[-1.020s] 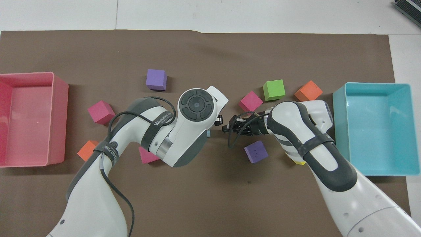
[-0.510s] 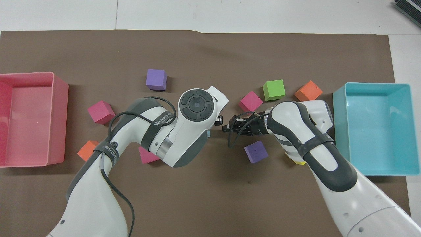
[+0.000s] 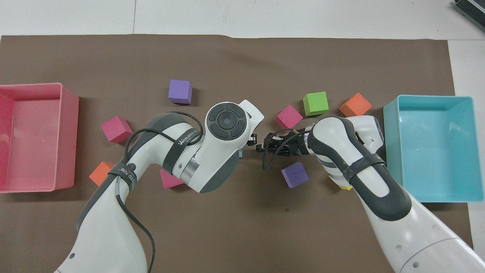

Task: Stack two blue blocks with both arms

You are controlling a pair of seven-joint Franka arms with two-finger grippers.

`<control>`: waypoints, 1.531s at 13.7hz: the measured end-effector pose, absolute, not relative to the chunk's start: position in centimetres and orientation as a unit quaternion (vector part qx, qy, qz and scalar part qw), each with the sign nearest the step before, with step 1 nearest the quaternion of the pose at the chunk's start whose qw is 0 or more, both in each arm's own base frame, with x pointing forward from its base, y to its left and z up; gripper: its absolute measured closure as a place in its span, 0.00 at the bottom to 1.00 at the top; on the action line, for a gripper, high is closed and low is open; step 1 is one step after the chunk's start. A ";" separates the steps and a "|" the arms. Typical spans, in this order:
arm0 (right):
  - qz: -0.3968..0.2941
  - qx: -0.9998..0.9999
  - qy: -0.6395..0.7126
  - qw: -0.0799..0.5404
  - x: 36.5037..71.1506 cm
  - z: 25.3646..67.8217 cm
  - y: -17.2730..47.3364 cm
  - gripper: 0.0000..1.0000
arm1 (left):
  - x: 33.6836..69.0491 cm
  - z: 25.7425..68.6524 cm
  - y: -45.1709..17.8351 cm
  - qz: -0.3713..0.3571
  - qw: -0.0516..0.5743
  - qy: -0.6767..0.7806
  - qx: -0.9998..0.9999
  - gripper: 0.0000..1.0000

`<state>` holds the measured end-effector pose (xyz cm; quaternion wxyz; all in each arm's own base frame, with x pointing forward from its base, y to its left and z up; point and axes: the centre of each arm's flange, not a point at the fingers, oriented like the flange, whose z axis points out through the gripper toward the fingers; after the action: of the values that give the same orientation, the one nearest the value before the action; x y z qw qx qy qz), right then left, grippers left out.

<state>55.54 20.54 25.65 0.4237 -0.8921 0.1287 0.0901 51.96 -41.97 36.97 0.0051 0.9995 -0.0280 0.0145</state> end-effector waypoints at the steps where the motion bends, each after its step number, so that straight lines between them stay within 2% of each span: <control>1: 0.090 -0.892 0.129 0.424 55.5 25.7 20.5 0.99 | 51.9 37.0 -42.0 0.014 0.005 -0.028 0.999 0.41; 6: 0.090 -0.892 0.129 0.424 55.5 25.7 20.5 0.99 | 51.9 36.8 -41.9 0.013 0.004 -0.028 0.999 0.41; 8: 0.090 -0.892 0.129 0.424 55.5 25.7 20.5 0.99 | 51.9 36.8 -41.9 0.013 0.004 -0.029 0.999 0.23; 10: 0.090 -0.892 0.129 0.424 55.5 25.7 20.5 0.99 | 51.9 36.8 -41.9 0.013 0.004 -0.029 0.999 0.01; 21: 0.090 -0.892 0.128 0.424 55.5 25.7 20.6 0.99 | 52.1 37.7 -41.6 0.019 0.007 -0.027 0.999 0.00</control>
<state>55.51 20.62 25.65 0.4237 -0.8921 0.1281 0.0904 52.09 -41.63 37.68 0.0071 0.9994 -0.0267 0.0194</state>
